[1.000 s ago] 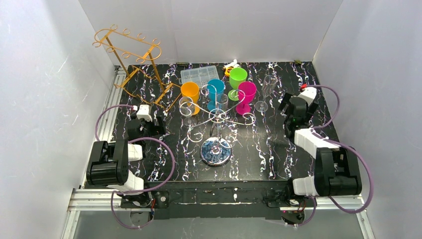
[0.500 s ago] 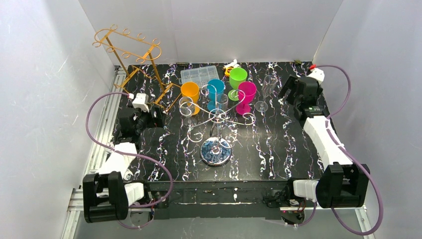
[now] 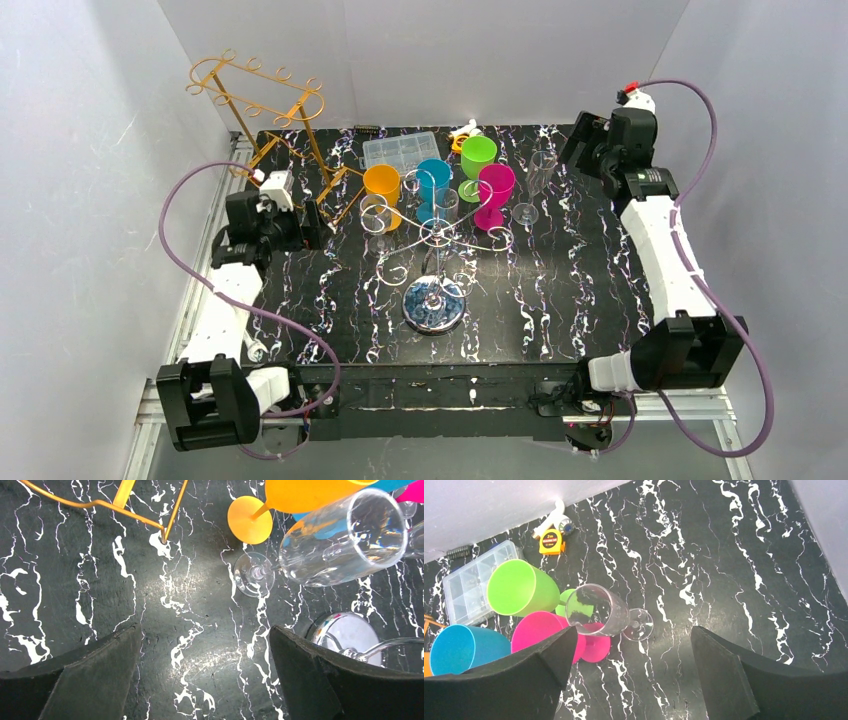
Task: Place the wine glass upside down on the wine glass rack
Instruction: Pick up the wine glass at the center of the board.
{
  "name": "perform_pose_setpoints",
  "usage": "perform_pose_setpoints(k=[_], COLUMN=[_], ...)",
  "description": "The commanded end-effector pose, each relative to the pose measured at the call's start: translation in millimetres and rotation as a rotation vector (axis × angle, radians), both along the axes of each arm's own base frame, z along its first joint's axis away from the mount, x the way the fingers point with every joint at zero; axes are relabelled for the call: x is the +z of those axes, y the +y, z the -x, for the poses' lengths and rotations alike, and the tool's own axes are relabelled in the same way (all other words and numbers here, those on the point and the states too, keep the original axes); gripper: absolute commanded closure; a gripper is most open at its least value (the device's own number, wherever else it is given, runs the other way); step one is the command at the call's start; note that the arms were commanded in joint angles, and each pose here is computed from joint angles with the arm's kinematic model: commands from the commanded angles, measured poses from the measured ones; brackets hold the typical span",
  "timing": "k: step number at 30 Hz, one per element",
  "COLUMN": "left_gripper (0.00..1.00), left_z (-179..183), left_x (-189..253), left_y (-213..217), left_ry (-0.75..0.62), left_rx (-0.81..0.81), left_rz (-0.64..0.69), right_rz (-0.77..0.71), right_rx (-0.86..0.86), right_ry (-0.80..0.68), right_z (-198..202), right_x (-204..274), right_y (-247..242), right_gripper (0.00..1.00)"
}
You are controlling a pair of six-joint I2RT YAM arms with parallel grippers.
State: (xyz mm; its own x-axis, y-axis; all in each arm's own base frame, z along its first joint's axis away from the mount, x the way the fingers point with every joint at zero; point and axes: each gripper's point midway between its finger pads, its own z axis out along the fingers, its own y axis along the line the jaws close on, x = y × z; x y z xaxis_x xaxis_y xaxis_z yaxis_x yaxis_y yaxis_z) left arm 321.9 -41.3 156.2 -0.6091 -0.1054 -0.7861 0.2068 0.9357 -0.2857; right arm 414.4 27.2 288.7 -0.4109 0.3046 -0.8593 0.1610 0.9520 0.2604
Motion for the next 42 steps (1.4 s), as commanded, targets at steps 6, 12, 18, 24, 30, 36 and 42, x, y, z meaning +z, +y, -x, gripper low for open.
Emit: perform_pose_setpoints(k=[6,12,18,24,30,36,42], left_gripper=[0.01,0.01,0.01,0.01,0.01,0.01,0.01], left_z=[21,21,22,27,31,35,42], left_x=[32,46,44,52,51,68,112], left_y=[-2,1,3,-2,-1,-4,-6], left_ry=[0.069,0.030,0.033,0.021,0.021,0.003,-0.042], left_rx=[0.012,0.041,0.055,0.011,-0.001,-0.003,-0.012], left_rz=[0.028,0.025,0.016,0.018,-0.008,0.013,0.011], right_rz=[-0.051,-0.072,-0.091,-0.077,-0.075,-0.053,0.010], right_rx=[0.043,0.054,0.053,0.032,0.030,0.029,-0.019], right_ry=[0.141,0.190,0.267,0.288,0.306,0.347,0.328], right_z=[-19,-30,-40,-49,-53,-50,-38], right_x=[-2,-14,-38,-49,-61,-70,-54], right_y=[15,21,26,29,30,29,13], right_gripper=[0.19,0.21,0.27,0.34,0.44,0.76,0.98])
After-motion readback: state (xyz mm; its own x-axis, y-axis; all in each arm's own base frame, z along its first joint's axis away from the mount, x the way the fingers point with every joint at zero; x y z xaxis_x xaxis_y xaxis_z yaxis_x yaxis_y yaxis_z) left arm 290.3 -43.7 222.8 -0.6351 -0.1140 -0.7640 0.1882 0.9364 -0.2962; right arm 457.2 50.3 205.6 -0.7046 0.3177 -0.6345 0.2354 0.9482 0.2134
